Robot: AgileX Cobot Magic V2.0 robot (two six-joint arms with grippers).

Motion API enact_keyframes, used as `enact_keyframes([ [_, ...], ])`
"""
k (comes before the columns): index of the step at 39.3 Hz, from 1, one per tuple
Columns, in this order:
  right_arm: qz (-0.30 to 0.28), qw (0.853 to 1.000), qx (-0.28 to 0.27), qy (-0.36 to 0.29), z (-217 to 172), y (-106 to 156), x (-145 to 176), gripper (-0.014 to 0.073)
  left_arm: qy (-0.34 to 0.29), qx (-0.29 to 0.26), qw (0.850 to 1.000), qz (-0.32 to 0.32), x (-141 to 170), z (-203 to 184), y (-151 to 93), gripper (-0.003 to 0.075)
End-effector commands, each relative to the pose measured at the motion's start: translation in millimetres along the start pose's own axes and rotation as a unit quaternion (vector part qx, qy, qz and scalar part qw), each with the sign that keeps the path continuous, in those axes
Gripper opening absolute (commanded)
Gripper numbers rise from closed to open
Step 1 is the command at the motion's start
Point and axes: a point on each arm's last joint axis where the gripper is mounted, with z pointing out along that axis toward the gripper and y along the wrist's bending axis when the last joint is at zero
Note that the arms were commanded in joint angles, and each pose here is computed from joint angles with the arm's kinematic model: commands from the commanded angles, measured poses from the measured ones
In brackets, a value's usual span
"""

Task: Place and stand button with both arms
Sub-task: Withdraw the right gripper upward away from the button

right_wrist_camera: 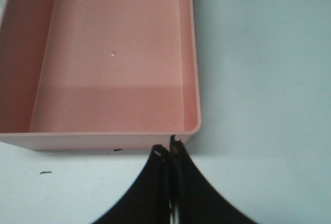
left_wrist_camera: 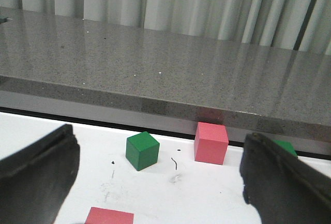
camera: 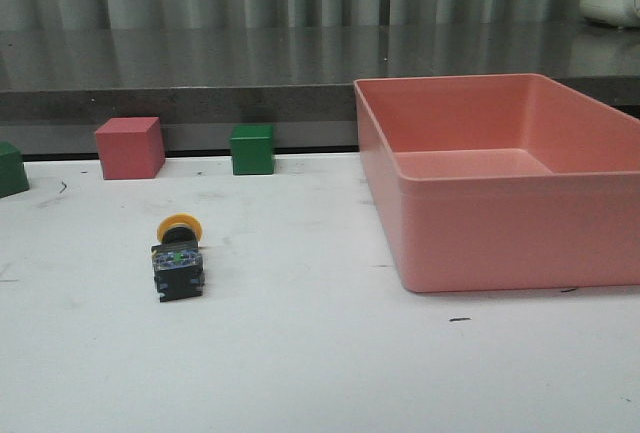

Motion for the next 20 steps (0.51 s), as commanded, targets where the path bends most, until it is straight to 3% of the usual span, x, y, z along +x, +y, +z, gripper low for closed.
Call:
enact_keyframes([
  [1,-0.015,0.992,-0.010,-0.125,-23,-2,4,-0.0062,-0.052,0.004,0.999,-0.001,-18,0,-2,0.0597],
  [10,-0.032,0.966,-0.024,-0.255,-43,-7,58,-0.0062,-0.052,0.004,0.999,-0.001,-18,0,-2,0.0597],
  [16,-0.033,0.939,-0.040,-0.340,-52,-7,69,-0.0062,-0.052,0.004,0.999,-0.001,-18,0,-2,0.0597],
  [20,-0.033,0.933,-0.043,-0.355,-53,-7,72,-0.0062,-0.052,0.004,0.999,-0.001,-18,0,-2,0.0597],
])
